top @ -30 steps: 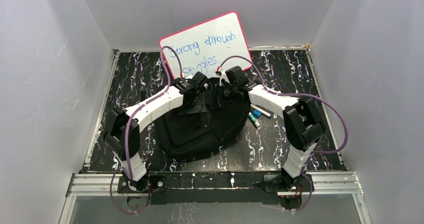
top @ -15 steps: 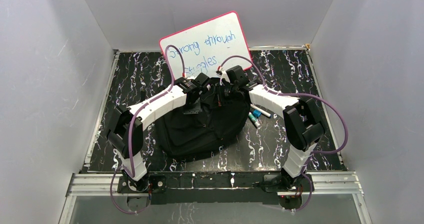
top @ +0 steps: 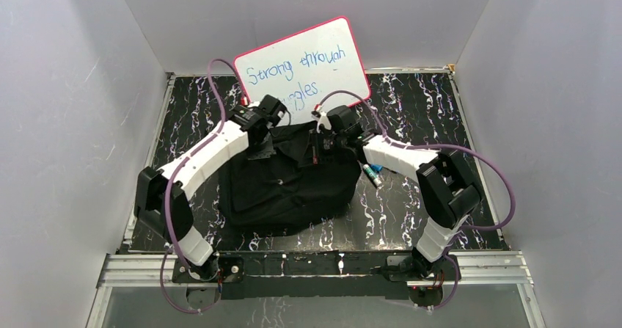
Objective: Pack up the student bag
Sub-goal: Adjust the student bag at the center of the board, then pick up the stationery from the center of the board.
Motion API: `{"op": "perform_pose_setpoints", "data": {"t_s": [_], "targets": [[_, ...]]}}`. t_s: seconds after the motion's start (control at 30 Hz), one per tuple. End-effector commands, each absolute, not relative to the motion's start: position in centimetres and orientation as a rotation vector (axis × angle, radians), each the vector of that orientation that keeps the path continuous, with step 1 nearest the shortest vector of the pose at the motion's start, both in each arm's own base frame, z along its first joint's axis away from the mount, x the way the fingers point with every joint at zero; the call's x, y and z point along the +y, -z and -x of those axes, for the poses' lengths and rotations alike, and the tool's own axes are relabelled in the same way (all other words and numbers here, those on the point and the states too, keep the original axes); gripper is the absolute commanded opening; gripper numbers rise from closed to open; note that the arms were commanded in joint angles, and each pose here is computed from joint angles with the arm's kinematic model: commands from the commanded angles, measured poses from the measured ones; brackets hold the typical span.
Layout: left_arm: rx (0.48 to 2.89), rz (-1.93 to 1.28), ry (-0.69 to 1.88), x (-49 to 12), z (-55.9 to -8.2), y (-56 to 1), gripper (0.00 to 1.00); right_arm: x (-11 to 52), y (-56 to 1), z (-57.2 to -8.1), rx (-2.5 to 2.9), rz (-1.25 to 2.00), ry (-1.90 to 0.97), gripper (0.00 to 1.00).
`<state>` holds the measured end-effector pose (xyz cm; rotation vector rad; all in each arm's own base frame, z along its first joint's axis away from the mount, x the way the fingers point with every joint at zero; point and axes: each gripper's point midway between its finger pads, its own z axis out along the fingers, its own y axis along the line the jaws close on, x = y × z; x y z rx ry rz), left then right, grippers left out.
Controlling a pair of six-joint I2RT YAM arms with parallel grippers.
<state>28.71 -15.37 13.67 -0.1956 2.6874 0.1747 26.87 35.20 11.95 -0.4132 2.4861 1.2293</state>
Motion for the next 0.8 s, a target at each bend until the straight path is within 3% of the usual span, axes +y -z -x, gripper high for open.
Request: {"op": "perform_pose_setpoints", "data": {"t_s": [0.0, 0.2, 0.43, 0.77], "targets": [[2.576, 0.222, -0.242, -11.5, -29.5, -17.1, 0.00, 38.6, -15.2, -24.1, 2.416, 0.502, -1.383, 0.00], [2.541, 0.106, 0.012, -14.3, -29.7, -19.2, 0.00, 39.6, -15.8, -24.9, 2.383, 0.495, -1.362, 0.00], [2.438, 0.061, 0.206, -15.6, -29.2, -22.0, 0.00, 37.9, -18.7, -26.8, 2.311, 0.501, -1.215, 0.09], [2.457, 0.090, 0.179, -15.4, -29.3, -20.5, 0.00, 28.6, -22.3, -29.8, 2.243, 0.333, -0.832, 0.47]]}}
